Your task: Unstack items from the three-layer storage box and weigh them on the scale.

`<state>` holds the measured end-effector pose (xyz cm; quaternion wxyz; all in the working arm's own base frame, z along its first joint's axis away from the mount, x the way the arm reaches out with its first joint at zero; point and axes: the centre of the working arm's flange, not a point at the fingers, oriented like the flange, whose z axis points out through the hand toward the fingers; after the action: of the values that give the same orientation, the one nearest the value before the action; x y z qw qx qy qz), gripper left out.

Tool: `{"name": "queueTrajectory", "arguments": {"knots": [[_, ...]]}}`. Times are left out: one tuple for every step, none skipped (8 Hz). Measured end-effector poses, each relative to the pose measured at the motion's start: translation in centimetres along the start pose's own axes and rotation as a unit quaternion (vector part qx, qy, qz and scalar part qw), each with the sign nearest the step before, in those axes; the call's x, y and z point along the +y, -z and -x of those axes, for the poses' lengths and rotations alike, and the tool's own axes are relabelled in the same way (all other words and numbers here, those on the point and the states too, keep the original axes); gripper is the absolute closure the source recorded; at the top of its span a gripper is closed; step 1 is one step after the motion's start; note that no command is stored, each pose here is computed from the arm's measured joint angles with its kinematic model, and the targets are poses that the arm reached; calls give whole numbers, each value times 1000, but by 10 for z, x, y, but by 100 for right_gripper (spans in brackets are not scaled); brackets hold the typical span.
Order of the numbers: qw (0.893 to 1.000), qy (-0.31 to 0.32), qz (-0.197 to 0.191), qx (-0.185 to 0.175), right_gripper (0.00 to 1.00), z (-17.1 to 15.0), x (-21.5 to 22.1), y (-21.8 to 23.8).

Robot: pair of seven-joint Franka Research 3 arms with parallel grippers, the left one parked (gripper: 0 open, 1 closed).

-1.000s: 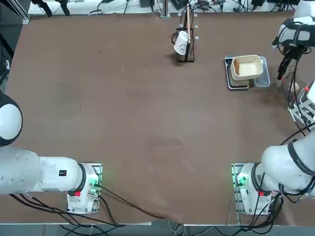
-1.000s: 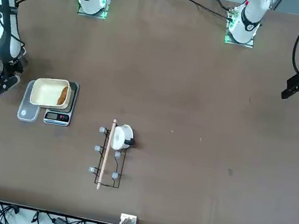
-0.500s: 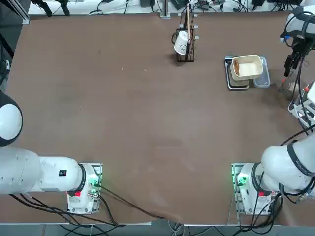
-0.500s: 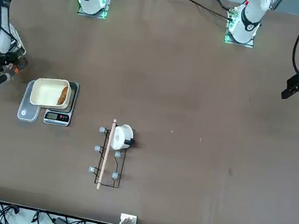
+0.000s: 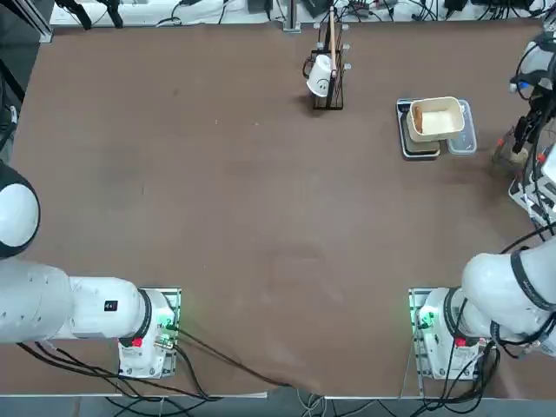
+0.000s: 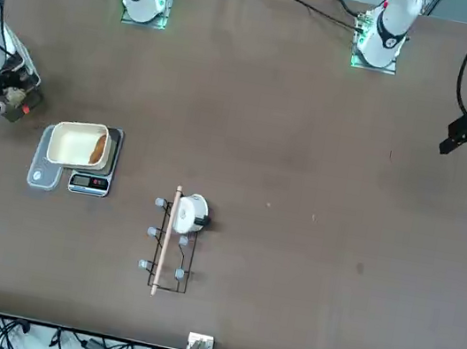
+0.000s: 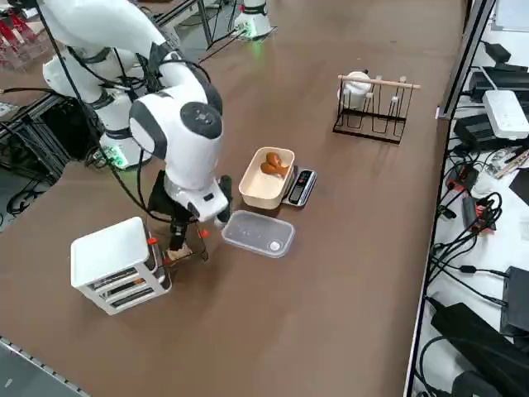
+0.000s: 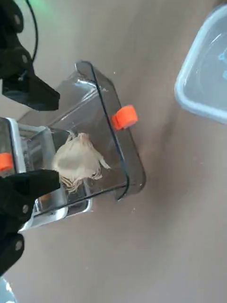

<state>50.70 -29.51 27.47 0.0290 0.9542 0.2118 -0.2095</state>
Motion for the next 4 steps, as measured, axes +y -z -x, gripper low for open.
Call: {"name": "queueTrajectory", "arguments": {"knots": [[1000, -1, 5, 6, 22, 1, 1, -6], [1000, -4, 7, 9, 22, 4, 3, -10], [1000, -5, 8, 12, 22, 5, 4, -14], [1000, -1, 15, 12, 22, 6, 4, -18]]}}
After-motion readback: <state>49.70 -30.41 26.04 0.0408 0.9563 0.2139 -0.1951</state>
